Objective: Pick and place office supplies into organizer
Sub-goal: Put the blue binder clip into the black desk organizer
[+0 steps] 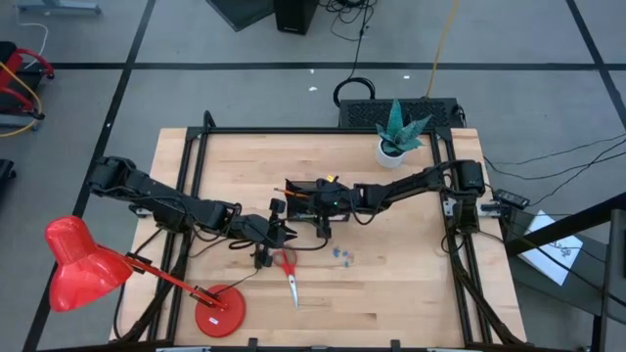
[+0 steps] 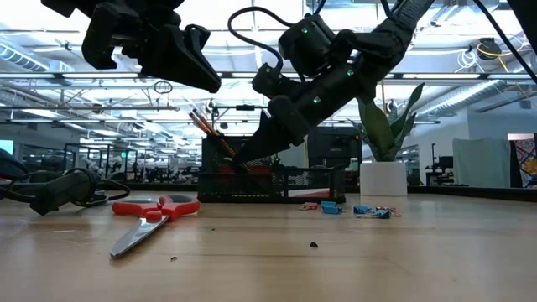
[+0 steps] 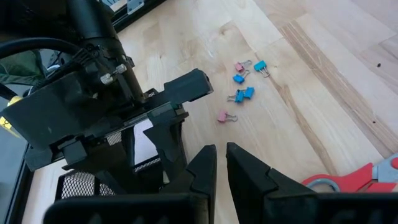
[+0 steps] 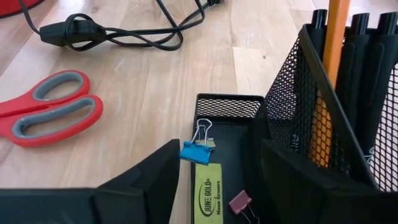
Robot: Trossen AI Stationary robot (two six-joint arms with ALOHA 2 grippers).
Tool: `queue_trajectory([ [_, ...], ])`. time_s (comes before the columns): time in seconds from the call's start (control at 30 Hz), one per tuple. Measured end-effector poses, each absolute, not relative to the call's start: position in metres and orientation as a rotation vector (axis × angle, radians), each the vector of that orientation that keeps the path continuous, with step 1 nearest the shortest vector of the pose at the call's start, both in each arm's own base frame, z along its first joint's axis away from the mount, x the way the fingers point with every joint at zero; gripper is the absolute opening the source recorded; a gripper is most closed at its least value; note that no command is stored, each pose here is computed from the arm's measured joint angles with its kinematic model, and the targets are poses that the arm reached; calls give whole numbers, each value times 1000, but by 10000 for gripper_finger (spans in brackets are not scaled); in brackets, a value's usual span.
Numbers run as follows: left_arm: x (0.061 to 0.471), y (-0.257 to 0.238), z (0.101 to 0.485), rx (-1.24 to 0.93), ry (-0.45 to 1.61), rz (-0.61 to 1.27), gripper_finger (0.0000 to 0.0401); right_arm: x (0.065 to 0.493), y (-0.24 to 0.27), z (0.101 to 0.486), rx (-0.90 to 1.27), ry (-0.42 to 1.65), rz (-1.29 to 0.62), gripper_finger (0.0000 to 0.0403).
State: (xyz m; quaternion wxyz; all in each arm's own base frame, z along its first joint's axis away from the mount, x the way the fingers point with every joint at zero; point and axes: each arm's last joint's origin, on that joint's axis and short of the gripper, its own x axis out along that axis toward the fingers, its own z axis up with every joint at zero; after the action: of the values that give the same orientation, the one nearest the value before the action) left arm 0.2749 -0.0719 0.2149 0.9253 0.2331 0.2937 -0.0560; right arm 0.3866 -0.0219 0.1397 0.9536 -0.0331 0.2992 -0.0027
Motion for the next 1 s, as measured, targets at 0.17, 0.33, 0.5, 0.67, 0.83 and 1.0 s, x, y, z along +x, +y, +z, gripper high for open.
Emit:
queue_trajectory([
  [0.17,275,-72,215,478,602,-115,47,387,-16,140,-108,611,-32,204],
  [0.33,275,-72,215,478,602,-115,47,385,-13,138,-121,652,-85,201],
  [0.5,275,-72,215,478,602,-115,47,391,-3,146,-221,703,-165,195],
  [0.67,275,-72,215,478,602,-115,47,398,9,156,-284,668,-154,190],
  [0.83,275,-72,215,471,602,-113,47,398,14,159,-369,680,-233,191],
  [1.0,275,-72,215,471,602,-113,47,395,11,156,-391,722,-268,186],
])
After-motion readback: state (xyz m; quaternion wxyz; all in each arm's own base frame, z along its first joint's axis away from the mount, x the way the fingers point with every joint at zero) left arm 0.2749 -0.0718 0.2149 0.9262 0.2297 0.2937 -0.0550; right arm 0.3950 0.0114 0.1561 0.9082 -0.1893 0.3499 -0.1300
